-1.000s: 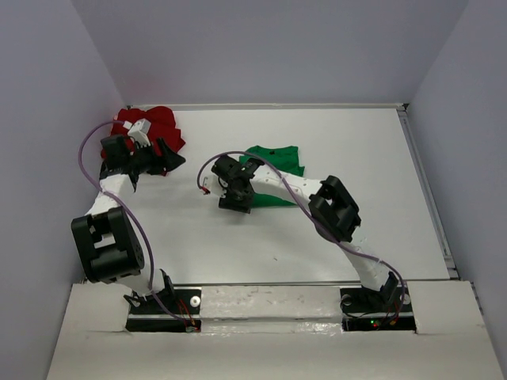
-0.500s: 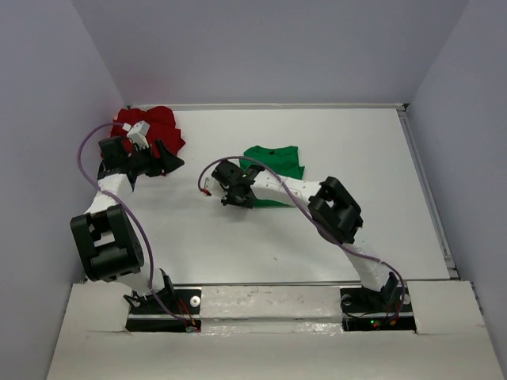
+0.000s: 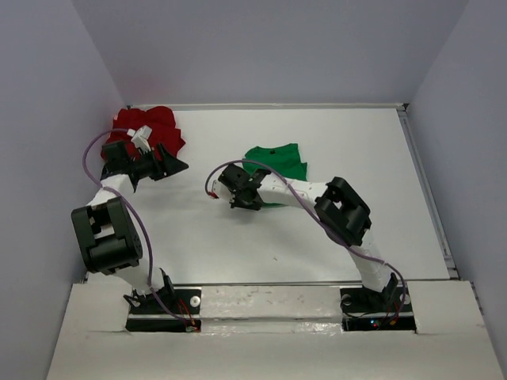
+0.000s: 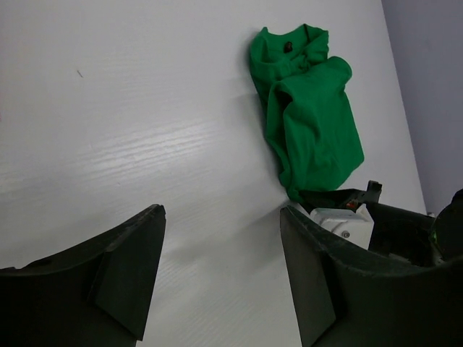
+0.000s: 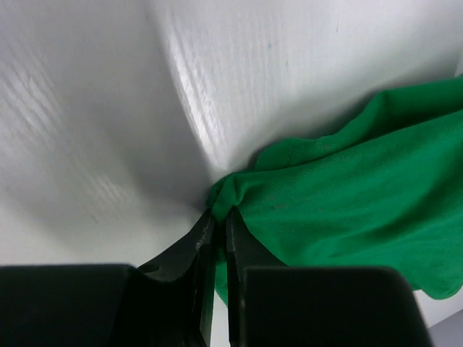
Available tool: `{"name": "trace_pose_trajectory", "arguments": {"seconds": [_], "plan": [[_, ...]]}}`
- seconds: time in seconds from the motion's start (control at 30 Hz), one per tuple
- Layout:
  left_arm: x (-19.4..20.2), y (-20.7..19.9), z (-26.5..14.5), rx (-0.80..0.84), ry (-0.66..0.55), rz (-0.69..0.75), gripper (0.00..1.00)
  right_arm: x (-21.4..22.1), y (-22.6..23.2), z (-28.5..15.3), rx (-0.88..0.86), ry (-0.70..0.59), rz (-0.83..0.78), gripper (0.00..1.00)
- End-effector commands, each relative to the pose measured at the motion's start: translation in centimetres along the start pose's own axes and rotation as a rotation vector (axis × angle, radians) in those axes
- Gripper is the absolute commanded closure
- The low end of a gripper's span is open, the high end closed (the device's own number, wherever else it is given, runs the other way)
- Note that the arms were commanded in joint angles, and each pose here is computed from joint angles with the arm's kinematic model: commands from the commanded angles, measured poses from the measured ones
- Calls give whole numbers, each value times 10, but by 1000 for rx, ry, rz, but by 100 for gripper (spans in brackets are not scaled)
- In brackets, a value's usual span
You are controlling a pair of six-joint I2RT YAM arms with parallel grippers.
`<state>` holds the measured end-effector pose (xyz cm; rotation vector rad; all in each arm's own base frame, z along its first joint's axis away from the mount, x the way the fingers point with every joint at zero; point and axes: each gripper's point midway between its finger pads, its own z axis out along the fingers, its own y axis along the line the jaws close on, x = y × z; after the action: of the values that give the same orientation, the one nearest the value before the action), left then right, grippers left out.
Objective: Fold and stack the t-shirts
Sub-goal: Put the neatly folded tshirt into the corner of the board with the left arm
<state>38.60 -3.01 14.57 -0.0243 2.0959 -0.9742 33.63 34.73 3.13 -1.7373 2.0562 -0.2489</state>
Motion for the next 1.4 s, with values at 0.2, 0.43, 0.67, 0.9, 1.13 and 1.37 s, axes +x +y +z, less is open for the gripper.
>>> {"name": "trace_pose_trajectory", "arguments": {"seconds": [0.2,0.43,0.67,0.9,1.13,1.37], "plan": [[44,-19,34,213,129,-282,32,1,-38,-48,63,-73,83,100],[84,-50,72,305,256,-366,34,-10,-53,-30,39,-67,104,100],[110,-53,101,266,323,-479,34,-12,-53,-13,4,-56,120,100],[115,-40,126,161,293,-540,34,-9,-45,-11,-29,-55,118,100],[131,-53,148,158,326,-593,33,-10,-51,-22,-8,-71,118,100],[131,-57,168,148,319,-600,31,-12,-59,-40,15,-95,122,100]]}}
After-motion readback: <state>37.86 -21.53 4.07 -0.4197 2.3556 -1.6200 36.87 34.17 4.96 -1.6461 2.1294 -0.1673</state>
